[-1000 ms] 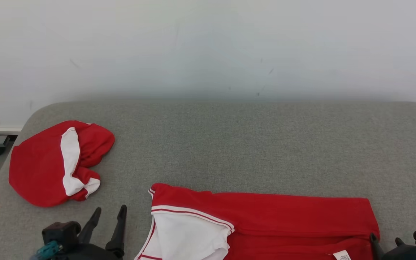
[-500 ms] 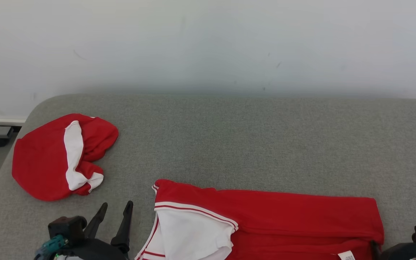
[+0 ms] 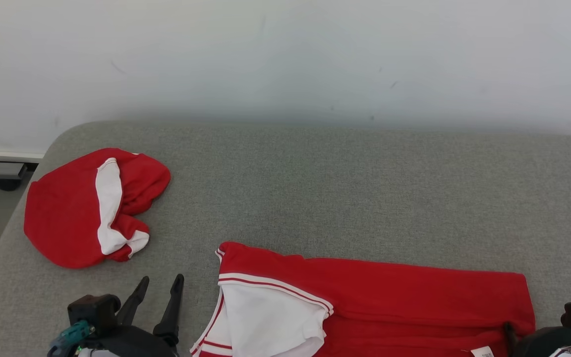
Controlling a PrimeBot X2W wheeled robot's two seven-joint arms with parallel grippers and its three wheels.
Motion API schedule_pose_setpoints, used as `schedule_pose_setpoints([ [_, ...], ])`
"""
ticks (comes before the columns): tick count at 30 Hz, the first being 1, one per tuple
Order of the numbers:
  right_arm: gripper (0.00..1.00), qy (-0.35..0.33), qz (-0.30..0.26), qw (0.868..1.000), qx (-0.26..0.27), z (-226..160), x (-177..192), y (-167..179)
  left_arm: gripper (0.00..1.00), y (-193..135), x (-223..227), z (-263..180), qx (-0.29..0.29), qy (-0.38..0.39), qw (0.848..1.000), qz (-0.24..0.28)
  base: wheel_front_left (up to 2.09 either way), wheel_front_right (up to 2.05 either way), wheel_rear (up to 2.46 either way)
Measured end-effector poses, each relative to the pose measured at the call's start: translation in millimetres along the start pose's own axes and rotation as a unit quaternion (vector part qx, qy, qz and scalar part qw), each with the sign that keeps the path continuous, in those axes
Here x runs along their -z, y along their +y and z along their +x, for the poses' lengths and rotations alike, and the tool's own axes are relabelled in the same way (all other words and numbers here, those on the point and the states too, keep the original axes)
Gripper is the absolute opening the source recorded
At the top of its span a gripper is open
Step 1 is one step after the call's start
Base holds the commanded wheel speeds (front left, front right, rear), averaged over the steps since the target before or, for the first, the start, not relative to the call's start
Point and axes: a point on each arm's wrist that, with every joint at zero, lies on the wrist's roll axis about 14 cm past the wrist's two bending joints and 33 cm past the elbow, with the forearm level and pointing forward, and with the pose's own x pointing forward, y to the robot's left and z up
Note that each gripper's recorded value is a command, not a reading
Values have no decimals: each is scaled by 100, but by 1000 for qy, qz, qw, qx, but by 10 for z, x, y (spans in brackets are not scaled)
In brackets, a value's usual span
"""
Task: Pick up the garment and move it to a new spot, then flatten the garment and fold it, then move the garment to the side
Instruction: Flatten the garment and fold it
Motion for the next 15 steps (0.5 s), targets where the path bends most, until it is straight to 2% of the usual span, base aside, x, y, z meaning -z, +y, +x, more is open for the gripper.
schedule_pose_setpoints([
  [15, 100, 20, -1, 1000, -4, 81, 92, 86, 100, 18, 44, 12, -2, 7, 1000, -2, 0, 0, 0],
])
